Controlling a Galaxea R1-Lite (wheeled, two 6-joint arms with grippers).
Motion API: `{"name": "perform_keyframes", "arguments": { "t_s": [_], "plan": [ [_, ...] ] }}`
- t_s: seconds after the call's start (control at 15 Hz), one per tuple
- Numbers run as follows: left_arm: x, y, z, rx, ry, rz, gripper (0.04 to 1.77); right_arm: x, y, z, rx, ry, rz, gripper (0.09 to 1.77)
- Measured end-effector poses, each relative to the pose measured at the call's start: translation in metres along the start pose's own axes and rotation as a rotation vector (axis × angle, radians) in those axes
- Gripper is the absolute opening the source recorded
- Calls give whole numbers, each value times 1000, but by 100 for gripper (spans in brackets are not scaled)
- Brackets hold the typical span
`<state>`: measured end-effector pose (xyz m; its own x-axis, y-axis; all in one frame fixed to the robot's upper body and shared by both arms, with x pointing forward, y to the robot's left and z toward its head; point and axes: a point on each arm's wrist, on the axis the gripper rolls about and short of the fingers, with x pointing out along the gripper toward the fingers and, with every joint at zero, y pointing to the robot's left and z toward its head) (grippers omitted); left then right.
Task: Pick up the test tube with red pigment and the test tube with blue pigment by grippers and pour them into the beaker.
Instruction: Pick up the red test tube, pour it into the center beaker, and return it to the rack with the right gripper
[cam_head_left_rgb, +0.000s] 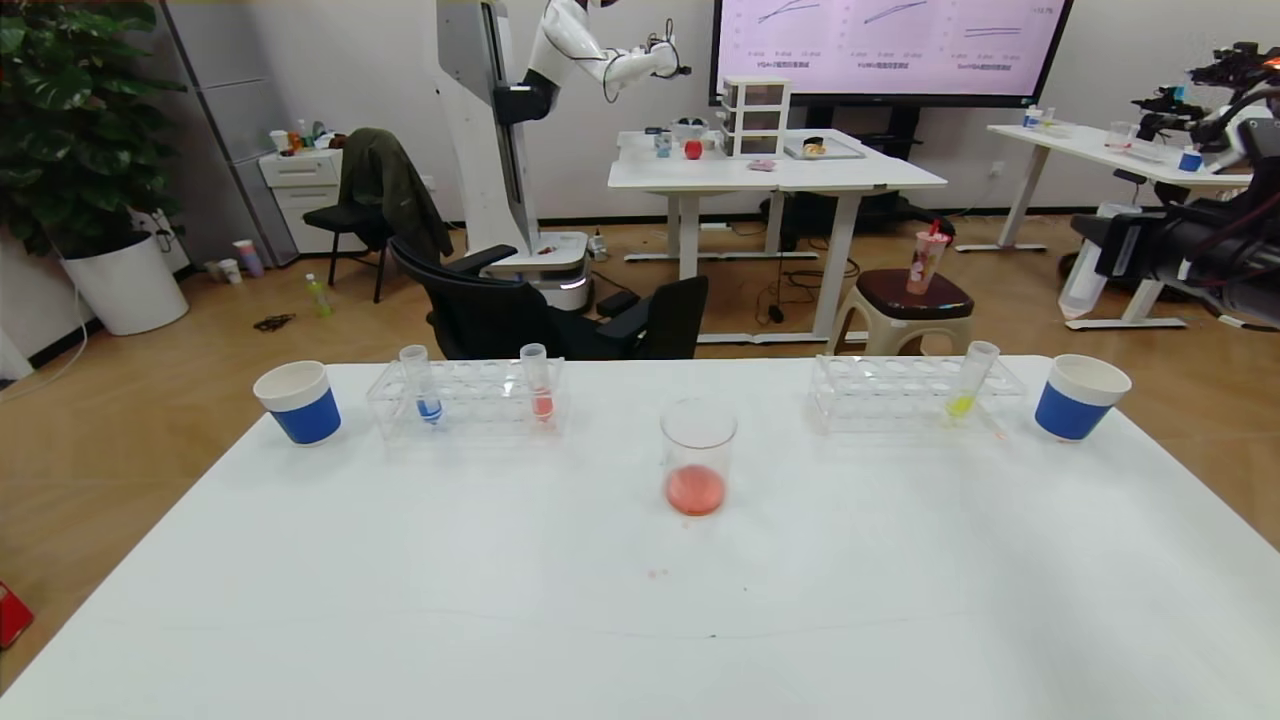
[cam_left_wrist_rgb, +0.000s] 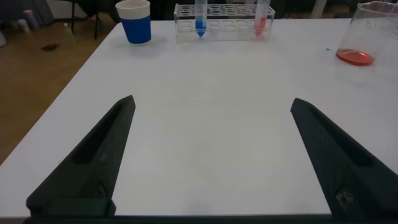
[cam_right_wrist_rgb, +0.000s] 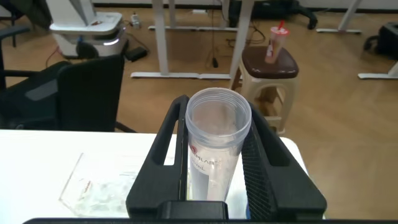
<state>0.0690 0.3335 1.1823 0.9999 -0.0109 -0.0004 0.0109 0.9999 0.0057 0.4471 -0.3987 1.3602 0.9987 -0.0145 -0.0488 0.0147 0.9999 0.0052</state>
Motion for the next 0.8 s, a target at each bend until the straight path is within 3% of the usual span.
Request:
{"name": "perform_keyframes", "arguments": {
  "t_s": [0.47,0.8],
  "plan": [
    [0,0,0,0,0,0,174,20,-50,-29,6,4,-120,52],
    [0,0,0,0,0,0,174,36,-65,-65,3,18,-146,52]
  ]
}}
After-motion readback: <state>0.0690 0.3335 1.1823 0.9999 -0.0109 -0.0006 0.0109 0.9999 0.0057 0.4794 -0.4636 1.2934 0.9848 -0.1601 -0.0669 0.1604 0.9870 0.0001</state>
